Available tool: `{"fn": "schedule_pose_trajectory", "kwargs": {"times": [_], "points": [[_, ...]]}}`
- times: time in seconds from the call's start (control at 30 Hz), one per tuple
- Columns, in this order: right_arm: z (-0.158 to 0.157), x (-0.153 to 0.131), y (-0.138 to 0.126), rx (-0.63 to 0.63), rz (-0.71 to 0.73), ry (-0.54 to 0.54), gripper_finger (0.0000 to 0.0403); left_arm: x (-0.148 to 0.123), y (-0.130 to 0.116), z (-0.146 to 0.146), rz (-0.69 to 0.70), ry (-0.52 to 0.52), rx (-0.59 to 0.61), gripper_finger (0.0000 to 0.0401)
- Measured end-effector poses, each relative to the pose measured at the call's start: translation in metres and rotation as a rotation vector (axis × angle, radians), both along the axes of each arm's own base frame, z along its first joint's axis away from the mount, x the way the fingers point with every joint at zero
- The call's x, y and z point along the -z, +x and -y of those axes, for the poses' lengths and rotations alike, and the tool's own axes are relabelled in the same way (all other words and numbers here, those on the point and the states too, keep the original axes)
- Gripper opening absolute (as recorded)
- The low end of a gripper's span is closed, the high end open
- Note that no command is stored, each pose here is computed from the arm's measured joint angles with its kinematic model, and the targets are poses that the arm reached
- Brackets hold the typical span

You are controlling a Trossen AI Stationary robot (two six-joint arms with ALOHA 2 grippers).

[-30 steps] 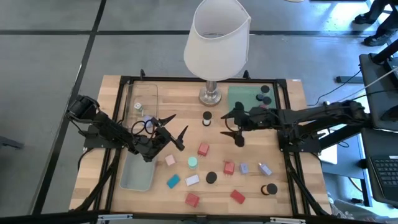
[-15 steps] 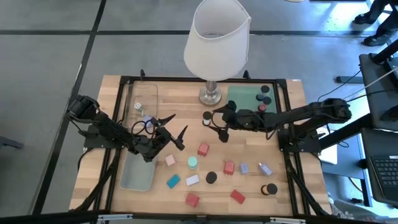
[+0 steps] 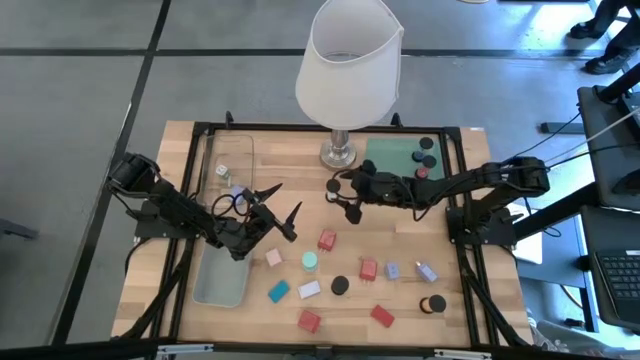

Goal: Pick & Place Office items
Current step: Put the white hourglass into the green bin

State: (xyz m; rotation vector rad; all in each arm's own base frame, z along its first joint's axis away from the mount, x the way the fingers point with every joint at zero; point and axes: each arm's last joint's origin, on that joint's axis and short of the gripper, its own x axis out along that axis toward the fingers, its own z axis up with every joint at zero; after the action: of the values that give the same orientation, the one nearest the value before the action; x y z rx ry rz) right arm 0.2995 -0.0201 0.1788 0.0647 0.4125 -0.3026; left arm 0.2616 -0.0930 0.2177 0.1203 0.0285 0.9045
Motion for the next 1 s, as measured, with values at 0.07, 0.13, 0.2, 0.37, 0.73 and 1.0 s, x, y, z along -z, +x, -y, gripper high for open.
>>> {"fn": "schedule_pose_trajectory", "kwargs": {"times": [0.07,0.13,0.2,0.37,0.73,1.0], "points": [[0.0,0.0,0.0,-0.008,0.005,0.015,0.0384,0.0,0.0,0.0,0.0,0.0,0.0,0.034],[0.0,0.0,0.0,-0.012,0.005,0.021,0.0384,0.0,0.0,0.0,0.0,0.0,0.0,0.034],[0.0,0.0,0.0,-0.012,0.006,0.021,0.0384,0.0,0.0,0.0,0.0,0.0,0.0,0.034],[0.0,0.0,0.0,-0.009,0.009,0.032,0.0384,0.0,0.0,0.0,0.0,0.0,0.0,0.034],[0.002,0.0,0.003,0.084,0.066,0.095,0.0384,0.0,0.0,0.0,0.0,0.0,0.0,0.034],[0.008,0.019,0.01,0.193,0.071,0.124,0.0384,0.0,0.0,0.0,0.001,-0.001,0.0,0.034]]}}
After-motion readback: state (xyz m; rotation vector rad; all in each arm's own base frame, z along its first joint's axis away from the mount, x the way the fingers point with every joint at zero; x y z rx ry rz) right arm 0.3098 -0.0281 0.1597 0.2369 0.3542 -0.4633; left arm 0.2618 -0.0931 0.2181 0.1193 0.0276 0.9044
